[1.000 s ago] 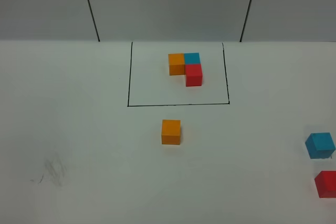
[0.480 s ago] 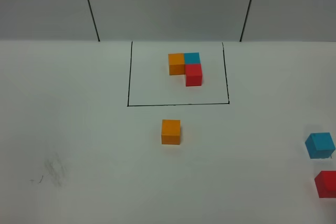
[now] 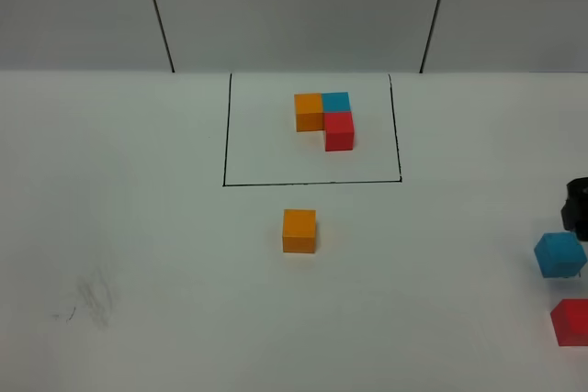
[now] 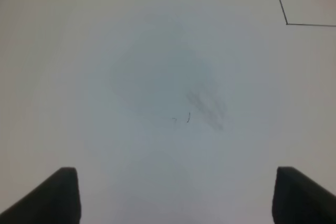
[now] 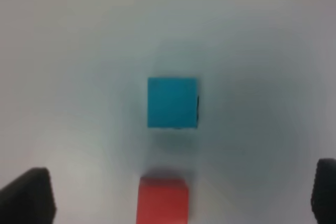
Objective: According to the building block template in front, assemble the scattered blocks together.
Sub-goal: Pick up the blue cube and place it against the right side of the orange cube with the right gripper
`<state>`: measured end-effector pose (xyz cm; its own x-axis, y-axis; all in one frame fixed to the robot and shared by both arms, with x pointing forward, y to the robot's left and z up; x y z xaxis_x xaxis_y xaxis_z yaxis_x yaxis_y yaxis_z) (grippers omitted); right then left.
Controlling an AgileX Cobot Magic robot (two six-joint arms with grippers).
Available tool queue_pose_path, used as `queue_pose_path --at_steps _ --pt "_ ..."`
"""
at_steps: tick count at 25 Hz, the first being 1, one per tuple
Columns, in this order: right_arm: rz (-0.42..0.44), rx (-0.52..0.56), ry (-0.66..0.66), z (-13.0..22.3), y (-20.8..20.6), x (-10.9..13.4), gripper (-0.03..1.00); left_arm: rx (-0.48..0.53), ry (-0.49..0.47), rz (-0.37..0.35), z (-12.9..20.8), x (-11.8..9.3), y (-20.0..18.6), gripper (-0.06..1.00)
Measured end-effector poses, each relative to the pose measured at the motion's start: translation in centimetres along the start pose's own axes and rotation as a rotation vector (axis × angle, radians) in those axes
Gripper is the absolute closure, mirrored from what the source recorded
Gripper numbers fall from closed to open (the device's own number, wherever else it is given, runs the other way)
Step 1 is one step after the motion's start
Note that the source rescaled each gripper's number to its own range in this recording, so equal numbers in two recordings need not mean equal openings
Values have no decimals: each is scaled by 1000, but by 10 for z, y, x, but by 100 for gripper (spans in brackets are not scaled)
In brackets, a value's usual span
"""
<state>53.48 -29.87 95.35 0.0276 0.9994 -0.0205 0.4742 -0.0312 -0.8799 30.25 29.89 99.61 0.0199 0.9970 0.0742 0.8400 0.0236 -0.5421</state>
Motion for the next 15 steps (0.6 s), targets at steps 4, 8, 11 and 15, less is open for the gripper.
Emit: queue_pose_path --at_steps 4,8,11,15 --pt "5 86 -11 6 36 1 -3 0 0 0 0 0 0 28" --pt "4 136 -14 11 64 3 -3 0 0 0 0 0 0 28" --pt "1 153 -14 13 79 4 -3 0 0 0 0 0 0 28" --pt "-6 155 -9 13 96 6 -2 0 -2 0 0 0 0 28"
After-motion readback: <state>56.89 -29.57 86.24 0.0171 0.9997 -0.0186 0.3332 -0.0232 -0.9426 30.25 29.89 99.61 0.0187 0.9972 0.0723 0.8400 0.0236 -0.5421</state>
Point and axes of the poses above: a point on each arm's last joint axis where the gripper is mounted, y pointing out along that axis toward the gripper, x along the wrist's bending axis when the last joint is at zero, z = x × y, the point moved 9 cm from there along y, pointing out along that axis toward the gripper, and after that the axes turned 7 degrees about y, right-handed, at the moved point
